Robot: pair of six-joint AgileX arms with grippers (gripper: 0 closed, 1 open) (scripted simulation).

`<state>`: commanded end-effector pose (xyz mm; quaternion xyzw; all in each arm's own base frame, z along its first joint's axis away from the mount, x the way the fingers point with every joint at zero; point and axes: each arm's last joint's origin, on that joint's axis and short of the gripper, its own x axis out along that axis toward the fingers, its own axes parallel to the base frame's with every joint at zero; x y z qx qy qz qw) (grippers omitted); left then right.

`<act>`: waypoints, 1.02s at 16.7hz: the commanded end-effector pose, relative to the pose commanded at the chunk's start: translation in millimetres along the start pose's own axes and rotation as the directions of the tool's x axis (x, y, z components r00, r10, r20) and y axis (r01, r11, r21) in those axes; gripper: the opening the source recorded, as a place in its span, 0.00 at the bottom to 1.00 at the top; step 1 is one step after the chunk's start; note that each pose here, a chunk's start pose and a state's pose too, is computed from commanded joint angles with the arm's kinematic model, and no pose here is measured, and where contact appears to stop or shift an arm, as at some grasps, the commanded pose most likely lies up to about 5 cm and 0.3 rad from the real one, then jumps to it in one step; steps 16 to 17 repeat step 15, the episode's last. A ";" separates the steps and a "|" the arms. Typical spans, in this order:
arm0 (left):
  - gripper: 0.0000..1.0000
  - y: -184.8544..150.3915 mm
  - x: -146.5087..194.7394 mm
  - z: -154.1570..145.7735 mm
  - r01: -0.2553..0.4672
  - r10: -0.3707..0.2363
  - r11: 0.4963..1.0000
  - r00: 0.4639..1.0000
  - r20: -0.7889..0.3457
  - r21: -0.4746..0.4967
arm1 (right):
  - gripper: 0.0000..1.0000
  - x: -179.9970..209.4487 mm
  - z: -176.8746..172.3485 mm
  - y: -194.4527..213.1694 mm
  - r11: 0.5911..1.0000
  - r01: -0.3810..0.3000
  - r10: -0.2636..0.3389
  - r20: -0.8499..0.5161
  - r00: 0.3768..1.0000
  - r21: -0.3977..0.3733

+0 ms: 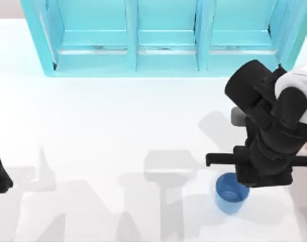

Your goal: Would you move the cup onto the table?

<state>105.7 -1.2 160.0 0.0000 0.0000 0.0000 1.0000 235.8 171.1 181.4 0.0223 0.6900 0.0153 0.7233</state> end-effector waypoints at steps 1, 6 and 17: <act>1.00 0.0 0.0 0.0 0.000 0.000 1.000 1.000 0.000 0.000 | 0.38 0.0 0.0 0.0 1.000 0.000 0.000 0.000 1.000 0.000; 1.00 0.0 0.0 0.0 0.000 0.000 1.000 1.000 0.000 0.000 | 0.75 0.0 0.0 0.0 1.000 0.000 0.000 0.000 1.000 0.000; 1.00 0.0 0.0 0.0 0.000 0.000 1.000 1.000 0.000 0.000 | 1.00 0.0 0.0 0.0 1.000 0.000 0.000 0.000 1.000 0.000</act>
